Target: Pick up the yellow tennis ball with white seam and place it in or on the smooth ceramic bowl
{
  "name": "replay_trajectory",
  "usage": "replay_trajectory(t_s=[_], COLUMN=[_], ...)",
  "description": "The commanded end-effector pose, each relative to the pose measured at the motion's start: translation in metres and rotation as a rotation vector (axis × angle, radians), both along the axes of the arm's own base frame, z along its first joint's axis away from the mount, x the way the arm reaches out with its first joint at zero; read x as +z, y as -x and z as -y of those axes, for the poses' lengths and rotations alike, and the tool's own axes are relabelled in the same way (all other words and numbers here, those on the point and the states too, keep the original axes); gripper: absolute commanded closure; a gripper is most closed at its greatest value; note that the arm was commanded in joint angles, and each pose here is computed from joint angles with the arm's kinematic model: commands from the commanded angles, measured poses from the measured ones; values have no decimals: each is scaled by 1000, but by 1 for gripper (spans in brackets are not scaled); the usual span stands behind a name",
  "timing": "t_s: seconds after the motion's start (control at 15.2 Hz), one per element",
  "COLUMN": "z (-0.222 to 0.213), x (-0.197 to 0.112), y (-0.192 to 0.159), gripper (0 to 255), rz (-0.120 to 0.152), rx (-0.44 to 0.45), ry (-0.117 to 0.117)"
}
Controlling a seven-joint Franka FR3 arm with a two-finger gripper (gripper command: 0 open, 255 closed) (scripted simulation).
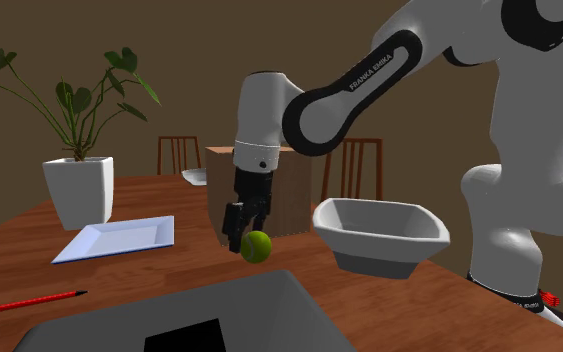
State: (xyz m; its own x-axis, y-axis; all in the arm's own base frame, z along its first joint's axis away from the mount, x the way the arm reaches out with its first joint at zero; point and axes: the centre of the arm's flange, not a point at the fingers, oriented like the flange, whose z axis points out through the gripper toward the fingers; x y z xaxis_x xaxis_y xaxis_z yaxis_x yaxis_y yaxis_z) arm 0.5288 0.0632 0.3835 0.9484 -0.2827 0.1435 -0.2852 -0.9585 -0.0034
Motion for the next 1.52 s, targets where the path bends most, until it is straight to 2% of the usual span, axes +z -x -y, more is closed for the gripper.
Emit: replay_trajectory(t_s=[0.0, 0.13, 0.2, 0.79, 0.86, 1.32, 1.45], z=[0, 0, 0, 0, 0, 8, 7], x=[0, 0, 0, 0, 0, 48, 37], y=[0, 0, 0, 0, 0, 50, 50], gripper=[0, 0, 255, 255, 0, 0, 0], rz=[0, 0, 0, 0, 0, -164, -164], rx=[0, 0, 0, 0, 0, 142, 142], ry=[0, 0, 0, 0, 0, -108, -108])
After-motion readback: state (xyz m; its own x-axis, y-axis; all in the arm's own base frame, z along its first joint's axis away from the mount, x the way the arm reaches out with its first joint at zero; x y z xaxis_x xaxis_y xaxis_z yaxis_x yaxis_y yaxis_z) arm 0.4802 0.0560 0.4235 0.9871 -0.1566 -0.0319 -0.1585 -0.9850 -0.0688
